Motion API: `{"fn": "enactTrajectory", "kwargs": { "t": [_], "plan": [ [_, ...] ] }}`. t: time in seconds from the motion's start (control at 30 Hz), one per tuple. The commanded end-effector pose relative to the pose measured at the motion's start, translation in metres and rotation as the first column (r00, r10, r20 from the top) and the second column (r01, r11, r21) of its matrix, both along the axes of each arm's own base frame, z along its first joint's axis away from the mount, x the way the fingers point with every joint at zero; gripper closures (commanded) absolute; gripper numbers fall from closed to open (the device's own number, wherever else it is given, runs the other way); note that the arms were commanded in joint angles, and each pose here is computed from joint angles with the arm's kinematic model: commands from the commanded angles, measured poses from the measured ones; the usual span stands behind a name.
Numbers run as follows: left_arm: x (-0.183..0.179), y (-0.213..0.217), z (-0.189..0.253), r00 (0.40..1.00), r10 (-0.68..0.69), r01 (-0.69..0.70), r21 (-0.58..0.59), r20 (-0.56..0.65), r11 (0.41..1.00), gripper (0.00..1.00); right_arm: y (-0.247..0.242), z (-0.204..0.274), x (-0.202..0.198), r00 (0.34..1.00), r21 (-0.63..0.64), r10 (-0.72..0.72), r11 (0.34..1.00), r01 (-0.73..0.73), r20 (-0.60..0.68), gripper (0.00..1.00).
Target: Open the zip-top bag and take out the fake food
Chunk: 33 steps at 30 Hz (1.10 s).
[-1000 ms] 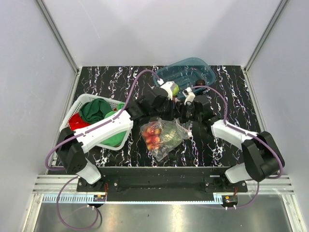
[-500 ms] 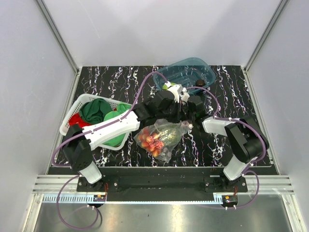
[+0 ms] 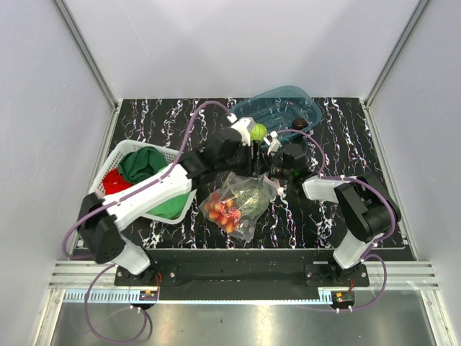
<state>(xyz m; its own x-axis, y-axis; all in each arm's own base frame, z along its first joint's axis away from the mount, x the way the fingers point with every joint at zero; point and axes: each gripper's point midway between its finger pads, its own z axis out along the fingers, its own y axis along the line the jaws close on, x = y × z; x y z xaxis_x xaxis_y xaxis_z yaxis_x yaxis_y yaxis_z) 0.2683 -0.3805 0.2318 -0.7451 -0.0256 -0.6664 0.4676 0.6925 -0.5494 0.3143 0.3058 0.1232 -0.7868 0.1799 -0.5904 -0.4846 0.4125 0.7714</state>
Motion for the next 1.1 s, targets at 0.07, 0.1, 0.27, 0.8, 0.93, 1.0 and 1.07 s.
{"fn": "enactTrajectory", "kwargs": {
  "t": [0.07, 0.1, 0.27, 0.8, 0.93, 1.0, 1.07],
  "plan": [
    [-0.005, 0.066, 0.042, 0.979, 0.147, -0.147, -0.015, 0.140, 0.989, 0.42, 0.008, 0.012, 0.003, 0.998, 0.047, 0.057, 0.997, -0.059, 0.037, 0.42],
    [-0.005, 0.078, 0.023, 0.978, 0.173, -0.176, 0.014, 0.119, 0.984, 0.43, 0.008, 0.011, 0.003, 0.998, 0.045, 0.057, 0.997, -0.059, 0.031, 0.42],
    [0.010, 0.123, -0.001, 0.947, 0.309, -0.313, 0.032, 0.089, 0.949, 0.62, 0.012, 0.013, 0.006, 0.997, 0.052, 0.069, 0.996, -0.070, 0.024, 0.42],
    [0.071, 0.106, -0.111, 0.943, 0.330, -0.306, 0.262, -0.053, 0.915, 0.93, 0.015, 0.003, 0.013, 0.998, 0.043, 0.064, 0.997, -0.064, -0.012, 0.47],
    [0.072, 0.087, -0.117, 0.962, 0.260, -0.238, 0.213, -0.080, 0.948, 0.95, 0.015, -0.003, 0.018, 0.999, 0.031, 0.044, 0.999, -0.043, -0.024, 0.48],
    [0.067, 0.081, -0.121, 0.967, 0.232, -0.209, 0.193, -0.106, 0.959, 0.96, 0.013, -0.009, 0.019, 0.999, 0.017, 0.025, 1.000, -0.025, -0.044, 0.48],
    [0.067, 0.079, -0.119, 0.967, 0.232, -0.213, 0.169, -0.105, 0.962, 0.96, 0.010, -0.014, 0.025, 0.999, -0.006, -0.015, 1.000, 0.015, -0.051, 0.48]
  ]
}}
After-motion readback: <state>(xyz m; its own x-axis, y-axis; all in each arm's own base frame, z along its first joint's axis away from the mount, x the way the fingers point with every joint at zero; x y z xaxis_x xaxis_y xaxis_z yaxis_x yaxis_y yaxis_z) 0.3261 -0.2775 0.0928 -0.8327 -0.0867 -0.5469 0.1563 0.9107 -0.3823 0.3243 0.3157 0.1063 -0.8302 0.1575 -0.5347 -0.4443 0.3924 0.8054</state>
